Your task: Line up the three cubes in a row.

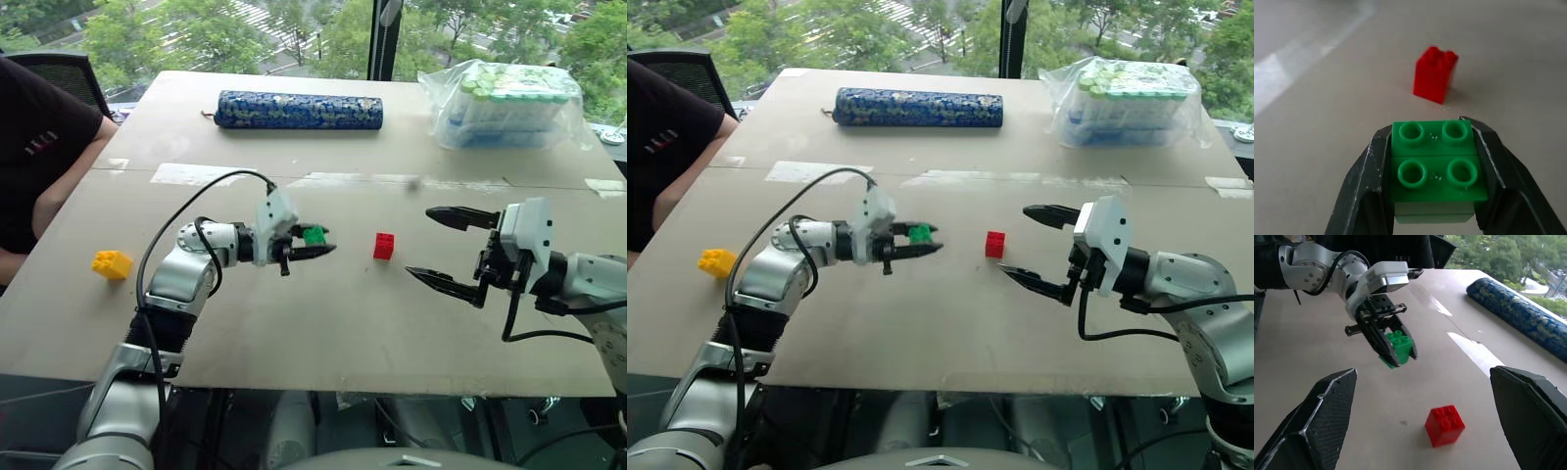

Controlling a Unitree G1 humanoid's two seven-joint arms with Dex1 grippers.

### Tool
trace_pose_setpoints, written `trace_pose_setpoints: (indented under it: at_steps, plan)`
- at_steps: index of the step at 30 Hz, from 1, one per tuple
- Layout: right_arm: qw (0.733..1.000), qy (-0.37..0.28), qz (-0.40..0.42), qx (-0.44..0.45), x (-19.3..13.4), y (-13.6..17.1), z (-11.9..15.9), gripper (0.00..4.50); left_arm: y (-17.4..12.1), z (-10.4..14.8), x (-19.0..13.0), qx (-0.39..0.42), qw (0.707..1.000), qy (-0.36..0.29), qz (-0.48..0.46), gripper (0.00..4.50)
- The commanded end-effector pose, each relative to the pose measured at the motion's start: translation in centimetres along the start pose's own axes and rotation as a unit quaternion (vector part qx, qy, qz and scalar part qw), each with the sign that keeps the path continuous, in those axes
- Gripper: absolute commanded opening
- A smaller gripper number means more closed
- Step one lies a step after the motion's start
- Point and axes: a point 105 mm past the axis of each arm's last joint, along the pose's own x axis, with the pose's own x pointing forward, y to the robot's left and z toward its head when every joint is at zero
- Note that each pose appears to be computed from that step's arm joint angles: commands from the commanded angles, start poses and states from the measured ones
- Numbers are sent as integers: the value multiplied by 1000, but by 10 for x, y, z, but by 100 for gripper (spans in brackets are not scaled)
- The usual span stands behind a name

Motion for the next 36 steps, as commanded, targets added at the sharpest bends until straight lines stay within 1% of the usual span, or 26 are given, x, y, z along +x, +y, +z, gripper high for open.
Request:
trace_pose_setpoints:
  at_steps: [1, 7, 15, 22, 28, 31, 34, 36]
  plan:
    - [1000, 1, -1, -11, -14, 15, 14, 450, 19, 9, 5, 75, 994, 34, -68, 128]
    - [999, 22, -23, -1, -27, 25, 9, 450, 32, 13, 16, 109, 985, 63, -120, 128]
    - [999, 32, -41, 3, -34, 26, 8, 450, 36, 18, 28, 116, 983, 61, -132, 128]
    - [998, 41, -40, 8, -37, 27, 5, 450, 35, 18, 30, 115, 983, 56, -134, 128]
    - [998, 48, -40, 9, -39, 25, 2, 450, 35, 17, 33, 114, 984, 52, -128, 128]
    - [998, 46, -38, 12, -42, 19, 0, 450, 35, 17, 33, 112, 984, 49, -128, 128]
    - [998, 59, -29, 12, -45, 12, -6, 450, 34, 16, 34, 111, 984, 49, -127, 128]
    - [998, 57, -26, 10, -46, 9, -4, 450, 34, 16, 35, 109, 985, 46, -128, 128]
